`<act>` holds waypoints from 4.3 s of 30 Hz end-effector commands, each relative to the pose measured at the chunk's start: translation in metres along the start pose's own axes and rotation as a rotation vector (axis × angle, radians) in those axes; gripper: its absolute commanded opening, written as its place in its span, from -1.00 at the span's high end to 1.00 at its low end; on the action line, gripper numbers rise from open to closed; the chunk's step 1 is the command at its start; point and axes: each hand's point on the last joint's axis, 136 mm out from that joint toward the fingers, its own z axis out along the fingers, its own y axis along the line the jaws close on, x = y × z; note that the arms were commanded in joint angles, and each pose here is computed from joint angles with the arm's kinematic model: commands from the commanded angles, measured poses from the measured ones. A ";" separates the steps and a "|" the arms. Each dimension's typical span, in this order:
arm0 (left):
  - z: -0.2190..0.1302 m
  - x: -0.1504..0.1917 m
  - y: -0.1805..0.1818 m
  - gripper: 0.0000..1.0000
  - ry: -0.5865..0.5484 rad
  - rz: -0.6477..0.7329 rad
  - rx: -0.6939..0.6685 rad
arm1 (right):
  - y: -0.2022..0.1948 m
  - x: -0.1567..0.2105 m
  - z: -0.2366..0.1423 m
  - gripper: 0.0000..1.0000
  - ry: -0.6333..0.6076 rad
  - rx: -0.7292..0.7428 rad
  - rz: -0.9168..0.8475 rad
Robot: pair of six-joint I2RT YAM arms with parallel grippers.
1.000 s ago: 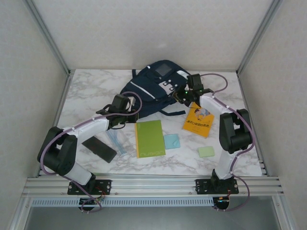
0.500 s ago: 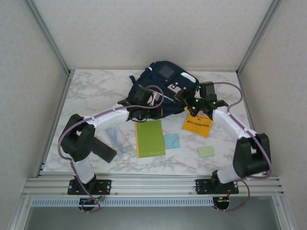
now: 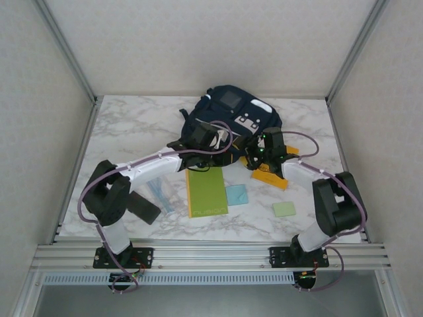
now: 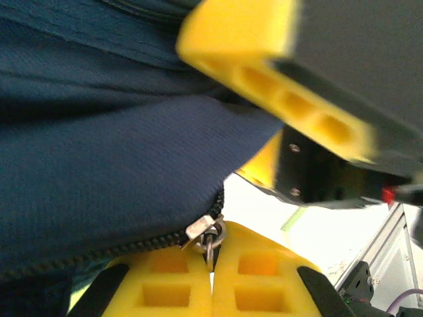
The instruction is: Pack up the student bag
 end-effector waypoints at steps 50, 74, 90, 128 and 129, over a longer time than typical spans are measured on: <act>-0.055 0.001 0.065 1.00 -0.099 0.082 -0.191 | 0.054 -0.074 -0.004 1.00 0.081 0.232 -0.681; -0.021 -0.016 0.057 1.00 -0.197 0.041 -0.092 | 0.008 -0.001 -0.029 -0.93 -0.028 0.107 -0.042; -0.028 -0.006 0.047 1.00 -0.189 0.059 -0.071 | -0.040 0.012 0.065 0.13 -0.091 0.107 0.264; -0.041 -0.017 0.095 0.32 -0.178 0.178 -0.089 | 0.004 -0.012 -0.023 1.00 0.182 0.316 -0.518; -0.039 -0.016 0.097 0.20 -0.166 0.163 -0.090 | -0.002 -0.015 -0.027 1.00 0.186 0.367 -0.532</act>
